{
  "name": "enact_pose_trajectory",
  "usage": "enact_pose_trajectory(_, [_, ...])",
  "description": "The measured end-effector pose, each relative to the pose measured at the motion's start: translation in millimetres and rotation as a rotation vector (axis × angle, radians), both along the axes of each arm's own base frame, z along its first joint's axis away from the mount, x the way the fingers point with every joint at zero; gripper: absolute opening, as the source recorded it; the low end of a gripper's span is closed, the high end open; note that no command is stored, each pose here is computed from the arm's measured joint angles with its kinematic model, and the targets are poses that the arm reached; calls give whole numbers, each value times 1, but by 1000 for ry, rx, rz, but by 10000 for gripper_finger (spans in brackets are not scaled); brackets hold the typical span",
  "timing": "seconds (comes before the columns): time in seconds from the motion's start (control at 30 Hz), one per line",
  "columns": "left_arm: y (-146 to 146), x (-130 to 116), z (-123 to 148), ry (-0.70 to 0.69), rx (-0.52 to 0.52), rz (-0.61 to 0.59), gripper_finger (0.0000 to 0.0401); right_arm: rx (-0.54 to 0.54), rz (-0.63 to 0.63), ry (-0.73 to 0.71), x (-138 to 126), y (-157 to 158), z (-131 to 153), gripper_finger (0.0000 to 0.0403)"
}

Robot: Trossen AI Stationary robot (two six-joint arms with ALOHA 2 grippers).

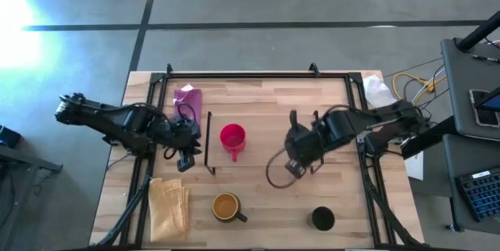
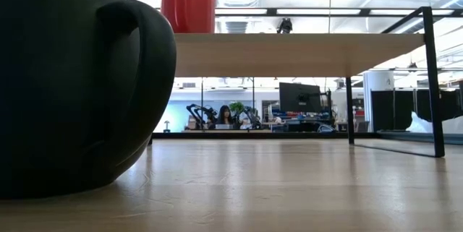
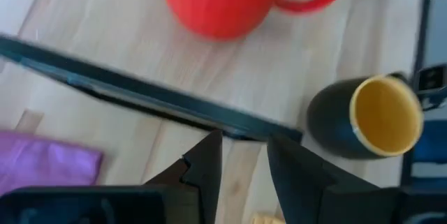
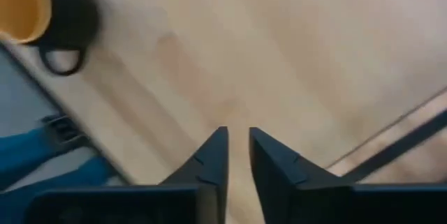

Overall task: Stack small to large cups/mugs on shelf
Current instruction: Put the black mug on the shelf

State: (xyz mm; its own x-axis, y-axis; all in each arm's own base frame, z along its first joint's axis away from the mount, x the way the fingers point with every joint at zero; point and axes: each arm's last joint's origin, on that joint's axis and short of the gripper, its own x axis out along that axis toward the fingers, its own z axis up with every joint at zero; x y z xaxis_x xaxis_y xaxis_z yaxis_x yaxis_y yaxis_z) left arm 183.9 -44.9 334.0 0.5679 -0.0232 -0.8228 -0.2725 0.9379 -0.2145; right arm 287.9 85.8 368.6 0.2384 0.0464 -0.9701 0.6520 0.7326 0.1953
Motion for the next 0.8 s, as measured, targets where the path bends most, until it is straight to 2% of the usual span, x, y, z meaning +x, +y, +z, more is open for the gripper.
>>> enact_pose_trajectory(0.2, [-10,-3,-2,24,-17,-55,101,14,-49,29,-5,19,-17,121])
enact_pose_trajectory(0.37, [-27,-8,-1,26,-85,-48,101,-7,-20,-77,2,27,-15,156])
enact_pose_trajectory(0.57, [-58,-10,1,-39,-184,-56,101,-90,66,-160,7,25,-9,167])
enact_pose_trajectory(0.7, [-74,-5,3,-106,-242,-67,101,-132,118,-180,8,22,-6,166])
enact_pose_trajectory(0.8, [-85,0,0,-108,-279,-53,101,-146,164,-188,8,23,-5,167])
